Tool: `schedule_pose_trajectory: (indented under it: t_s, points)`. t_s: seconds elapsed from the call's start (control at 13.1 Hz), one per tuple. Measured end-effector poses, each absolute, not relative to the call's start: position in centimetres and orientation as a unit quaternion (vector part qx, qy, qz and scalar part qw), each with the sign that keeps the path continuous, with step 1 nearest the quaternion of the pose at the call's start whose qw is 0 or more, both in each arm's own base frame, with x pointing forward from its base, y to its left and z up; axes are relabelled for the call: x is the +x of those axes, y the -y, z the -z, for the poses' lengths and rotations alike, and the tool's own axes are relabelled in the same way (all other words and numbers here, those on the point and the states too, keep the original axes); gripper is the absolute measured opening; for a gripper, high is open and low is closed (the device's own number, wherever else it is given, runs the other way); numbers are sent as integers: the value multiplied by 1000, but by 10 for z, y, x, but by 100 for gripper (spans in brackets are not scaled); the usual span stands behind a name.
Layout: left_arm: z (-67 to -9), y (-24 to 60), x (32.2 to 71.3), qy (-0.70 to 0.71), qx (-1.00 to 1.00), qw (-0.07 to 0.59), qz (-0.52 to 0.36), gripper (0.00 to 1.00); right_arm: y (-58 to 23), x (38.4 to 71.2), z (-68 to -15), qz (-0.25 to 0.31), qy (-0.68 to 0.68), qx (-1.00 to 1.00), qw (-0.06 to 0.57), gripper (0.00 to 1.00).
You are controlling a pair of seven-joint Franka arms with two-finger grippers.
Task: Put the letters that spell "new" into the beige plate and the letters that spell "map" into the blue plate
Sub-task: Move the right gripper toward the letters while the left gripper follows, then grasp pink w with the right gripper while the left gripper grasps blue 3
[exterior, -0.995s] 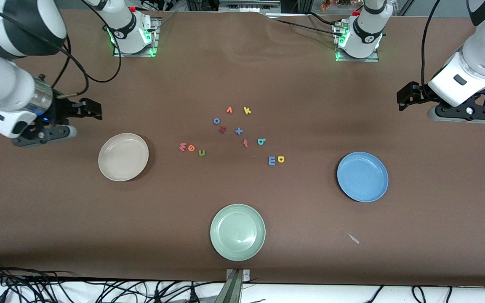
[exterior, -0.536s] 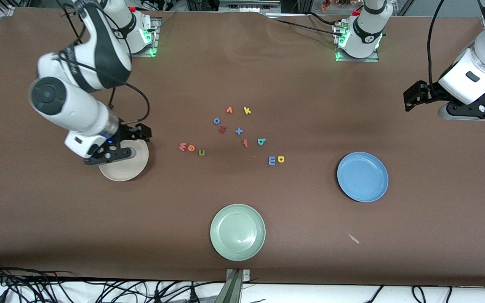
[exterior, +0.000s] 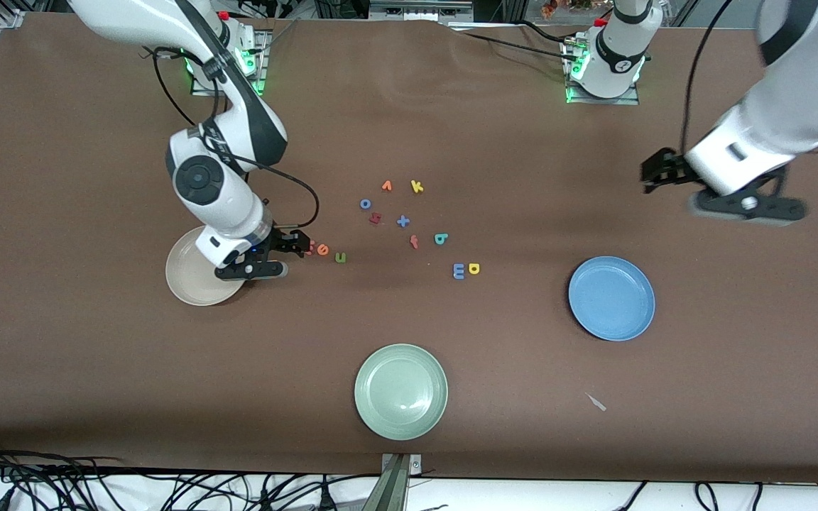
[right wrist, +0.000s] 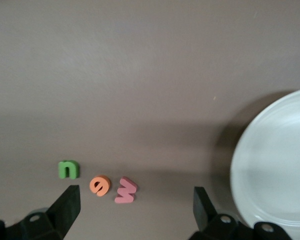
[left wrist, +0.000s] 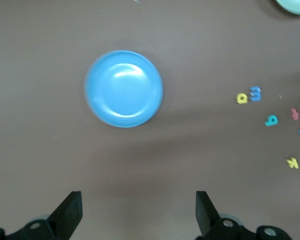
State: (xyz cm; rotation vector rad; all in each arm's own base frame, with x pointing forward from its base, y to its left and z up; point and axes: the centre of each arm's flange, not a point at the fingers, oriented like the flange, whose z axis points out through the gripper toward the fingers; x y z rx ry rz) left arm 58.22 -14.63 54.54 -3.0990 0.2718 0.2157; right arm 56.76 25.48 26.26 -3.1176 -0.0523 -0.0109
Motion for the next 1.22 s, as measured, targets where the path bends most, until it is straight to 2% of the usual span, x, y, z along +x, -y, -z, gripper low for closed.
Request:
schedule_pose_trajectory:
  t_s: [0.31,0.46,0.61,0.99,1.22]
  points:
    - [-426,256,619,-162,-984,-8,-69,100,-268,563,-219,17,-8,-1000,13,100]
    - [-348,315,622,-190,-980,-18,-65,100,-268,562,-208,13,-12,-1000,13,100]
    - [-295,341,623,-198,-978,-24,-64,100,-267,556,-202,6,-12,-1000,11,100]
    - [-282,384,611,-151,-987,-32,-40,100,-260,533,-181,-4,-9,-1000,10,100]
    - [-249,399,608,-151,-987,-41,-26,100,-258,521,-169,6,-7,-1000,20,100]
